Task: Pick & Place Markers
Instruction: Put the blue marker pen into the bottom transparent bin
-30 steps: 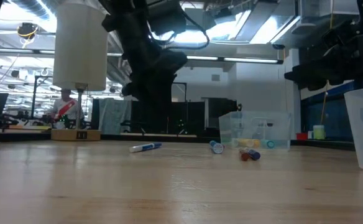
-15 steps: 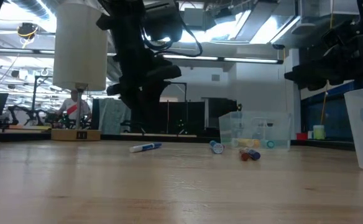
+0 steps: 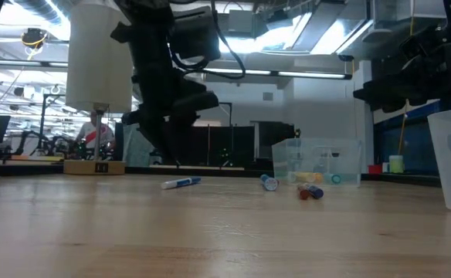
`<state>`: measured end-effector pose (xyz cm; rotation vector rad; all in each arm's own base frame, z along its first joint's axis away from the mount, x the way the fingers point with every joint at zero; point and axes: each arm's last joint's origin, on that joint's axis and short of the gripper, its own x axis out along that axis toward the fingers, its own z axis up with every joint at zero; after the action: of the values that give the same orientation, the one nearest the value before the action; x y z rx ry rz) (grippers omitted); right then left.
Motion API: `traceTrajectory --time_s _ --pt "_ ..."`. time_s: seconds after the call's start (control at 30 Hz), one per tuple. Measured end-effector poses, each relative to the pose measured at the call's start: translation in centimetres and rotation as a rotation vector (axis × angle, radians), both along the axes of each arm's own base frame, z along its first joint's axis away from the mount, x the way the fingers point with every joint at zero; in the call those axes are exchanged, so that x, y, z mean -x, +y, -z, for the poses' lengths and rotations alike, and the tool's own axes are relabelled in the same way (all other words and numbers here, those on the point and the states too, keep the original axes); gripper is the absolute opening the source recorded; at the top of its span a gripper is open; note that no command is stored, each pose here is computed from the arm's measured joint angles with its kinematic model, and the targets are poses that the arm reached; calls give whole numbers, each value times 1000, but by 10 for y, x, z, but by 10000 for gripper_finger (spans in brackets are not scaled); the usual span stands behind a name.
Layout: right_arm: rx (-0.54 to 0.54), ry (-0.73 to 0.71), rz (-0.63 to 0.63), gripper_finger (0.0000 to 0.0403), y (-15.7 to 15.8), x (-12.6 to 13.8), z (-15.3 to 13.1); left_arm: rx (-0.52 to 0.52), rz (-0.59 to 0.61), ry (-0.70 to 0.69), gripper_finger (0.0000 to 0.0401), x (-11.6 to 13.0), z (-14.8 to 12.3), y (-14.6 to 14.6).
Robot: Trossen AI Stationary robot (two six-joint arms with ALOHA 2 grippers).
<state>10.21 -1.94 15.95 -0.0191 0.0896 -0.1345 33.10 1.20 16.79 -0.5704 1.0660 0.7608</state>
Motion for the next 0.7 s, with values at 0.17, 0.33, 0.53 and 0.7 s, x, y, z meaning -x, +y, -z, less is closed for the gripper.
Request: traceTrajectory --time_s 0.17,0.33,0.53,0.7 --pt "0 0 0 216 0 0 0 18 -64 -46 125 -3 2 1" --pt "0 0 0 216 0 0 0 60 -83 -59 125 -9 12 0" --pt "-1 -1 0 216 0 0 0 87 -84 -33 125 -13 26 2" --pt "0 0 -1 216 0 0 0 73 -92 -21 125 -15 32 5"
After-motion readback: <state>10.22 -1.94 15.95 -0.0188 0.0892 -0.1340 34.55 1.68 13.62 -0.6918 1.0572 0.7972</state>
